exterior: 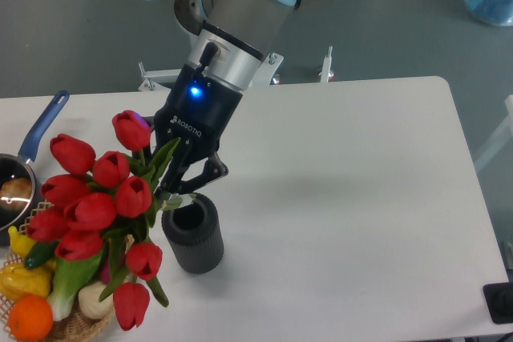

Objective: Insert the flowers into the vase
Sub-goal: 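Lower the tulip stems into the vase opening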

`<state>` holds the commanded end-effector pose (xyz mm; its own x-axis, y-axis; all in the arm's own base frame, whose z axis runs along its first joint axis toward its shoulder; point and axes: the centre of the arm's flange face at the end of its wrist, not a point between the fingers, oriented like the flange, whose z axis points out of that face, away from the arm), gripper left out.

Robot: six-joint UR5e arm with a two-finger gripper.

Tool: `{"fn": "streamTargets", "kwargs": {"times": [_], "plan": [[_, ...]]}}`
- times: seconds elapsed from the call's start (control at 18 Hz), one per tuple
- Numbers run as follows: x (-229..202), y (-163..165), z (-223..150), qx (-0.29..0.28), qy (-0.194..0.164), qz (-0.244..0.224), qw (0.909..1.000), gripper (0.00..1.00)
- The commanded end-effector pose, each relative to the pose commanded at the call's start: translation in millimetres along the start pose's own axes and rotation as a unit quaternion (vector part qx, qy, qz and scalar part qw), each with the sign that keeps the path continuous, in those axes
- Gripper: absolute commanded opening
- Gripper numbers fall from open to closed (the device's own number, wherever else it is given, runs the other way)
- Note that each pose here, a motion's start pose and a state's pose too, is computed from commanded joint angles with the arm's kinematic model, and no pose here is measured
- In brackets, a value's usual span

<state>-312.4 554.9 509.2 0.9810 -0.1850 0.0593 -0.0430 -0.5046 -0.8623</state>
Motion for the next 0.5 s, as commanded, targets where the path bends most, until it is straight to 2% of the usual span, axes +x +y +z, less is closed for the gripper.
{"fn": "streamTargets", "kwargs": {"times": [0.5], "plan": [[-2.6,14.4,7.0,0.005,0.02,-0.003,0.9998,0.18]]}}
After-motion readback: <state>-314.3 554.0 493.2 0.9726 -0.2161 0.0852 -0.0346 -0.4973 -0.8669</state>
